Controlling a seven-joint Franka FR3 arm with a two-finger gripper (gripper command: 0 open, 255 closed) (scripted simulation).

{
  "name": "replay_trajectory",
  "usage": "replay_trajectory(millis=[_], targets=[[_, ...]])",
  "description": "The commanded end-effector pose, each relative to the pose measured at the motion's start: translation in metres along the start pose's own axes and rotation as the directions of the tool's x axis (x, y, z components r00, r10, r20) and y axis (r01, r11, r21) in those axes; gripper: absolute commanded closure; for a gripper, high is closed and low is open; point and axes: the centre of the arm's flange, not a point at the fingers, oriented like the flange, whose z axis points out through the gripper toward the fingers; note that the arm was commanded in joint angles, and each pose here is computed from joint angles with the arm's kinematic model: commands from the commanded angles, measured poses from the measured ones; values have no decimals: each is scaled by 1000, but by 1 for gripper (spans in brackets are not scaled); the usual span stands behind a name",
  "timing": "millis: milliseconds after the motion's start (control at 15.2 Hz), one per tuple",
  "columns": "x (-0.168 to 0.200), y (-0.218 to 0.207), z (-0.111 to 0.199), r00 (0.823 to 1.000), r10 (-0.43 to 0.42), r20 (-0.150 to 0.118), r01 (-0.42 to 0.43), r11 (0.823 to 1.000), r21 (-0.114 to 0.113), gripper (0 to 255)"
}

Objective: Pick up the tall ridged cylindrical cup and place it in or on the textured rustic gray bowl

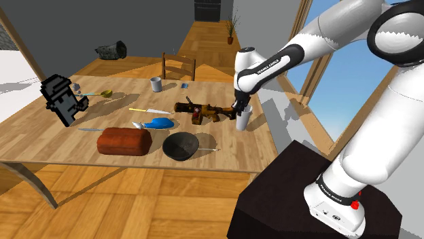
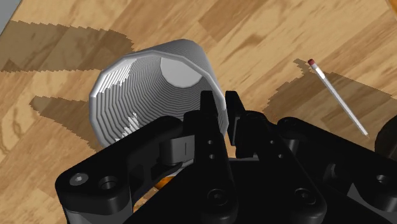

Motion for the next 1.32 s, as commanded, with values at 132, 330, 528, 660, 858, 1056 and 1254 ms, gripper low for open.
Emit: replay_trajectory(millis=[132, 330, 528, 660, 858, 1056, 1254], targets=[[-1, 3, -21, 1000, 0, 0, 0, 1000, 0, 255], [-1, 4, -37, 1000, 0, 0, 0, 1000, 0, 255], [-1, 5, -52, 1000, 0, 0, 0, 1000, 0, 255], [-2, 6, -63, 1000, 0, 0, 0, 1000, 0, 255], [-2, 8, -79, 1000, 0, 0, 0, 1000, 0, 255], [-2, 9, -95, 1000, 0, 0, 0, 1000, 0, 255], [5, -15, -103, 1000, 0, 0, 0, 1000, 0, 255]])
